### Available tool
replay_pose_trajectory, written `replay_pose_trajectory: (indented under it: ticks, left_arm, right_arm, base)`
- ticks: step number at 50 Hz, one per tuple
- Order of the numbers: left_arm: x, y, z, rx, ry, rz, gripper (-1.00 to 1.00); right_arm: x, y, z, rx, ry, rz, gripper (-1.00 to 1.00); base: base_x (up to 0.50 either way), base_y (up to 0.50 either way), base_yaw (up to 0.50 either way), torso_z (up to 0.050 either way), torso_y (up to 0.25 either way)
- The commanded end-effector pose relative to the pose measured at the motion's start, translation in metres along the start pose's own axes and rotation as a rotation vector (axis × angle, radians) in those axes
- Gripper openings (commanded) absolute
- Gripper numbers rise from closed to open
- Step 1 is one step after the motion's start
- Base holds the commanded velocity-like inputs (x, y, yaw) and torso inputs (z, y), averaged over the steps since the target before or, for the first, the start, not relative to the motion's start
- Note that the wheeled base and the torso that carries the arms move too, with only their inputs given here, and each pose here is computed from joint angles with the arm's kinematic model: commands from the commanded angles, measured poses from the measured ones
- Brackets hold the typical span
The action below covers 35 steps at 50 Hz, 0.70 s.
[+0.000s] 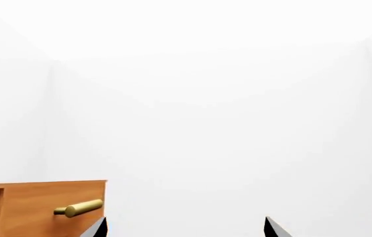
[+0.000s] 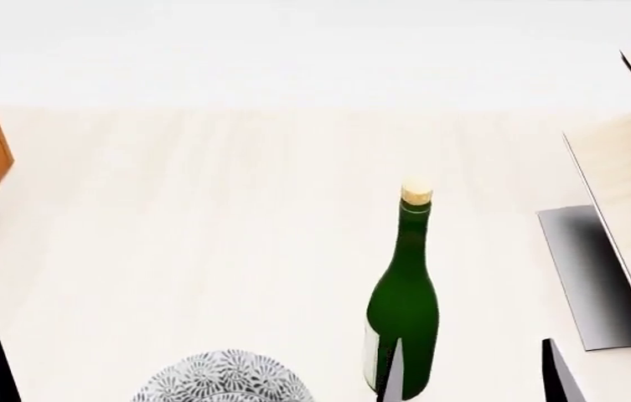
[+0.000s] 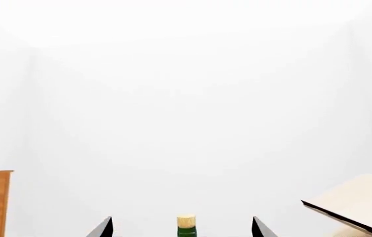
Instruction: Put the wine bottle on the wine rack.
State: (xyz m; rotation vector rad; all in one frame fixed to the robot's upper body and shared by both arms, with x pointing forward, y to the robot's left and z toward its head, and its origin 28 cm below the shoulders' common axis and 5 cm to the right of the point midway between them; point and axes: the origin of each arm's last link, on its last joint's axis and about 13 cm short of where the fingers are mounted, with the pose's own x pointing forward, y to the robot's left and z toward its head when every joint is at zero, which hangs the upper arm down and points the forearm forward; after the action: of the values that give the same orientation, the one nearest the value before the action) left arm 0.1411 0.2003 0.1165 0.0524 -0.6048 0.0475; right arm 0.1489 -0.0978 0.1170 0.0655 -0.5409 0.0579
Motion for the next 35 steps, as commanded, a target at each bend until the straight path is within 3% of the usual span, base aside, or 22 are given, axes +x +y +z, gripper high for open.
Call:
replay_pose_trajectory:
  ticks: [1,35]
  left_arm:
    - [0.0001,0.0000,0.0002,-0.001,0.001,0.000,1.00]
    - [-0.0001,-0.0005,-0.0006,0.001,0.004,-0.002,1.00]
  right_arm:
    - [0.0000,-0.0003,0.0005,0.010,0.006,0.003,1.00]
    - [-0.0003,-0.0003,-0.0001,0.018,0.011,0.009,1.00]
  base:
    - [0.00,-0.17,0.00,0.000,0.000]
    - [0.00,-0.18,0.00,0.000,0.000]
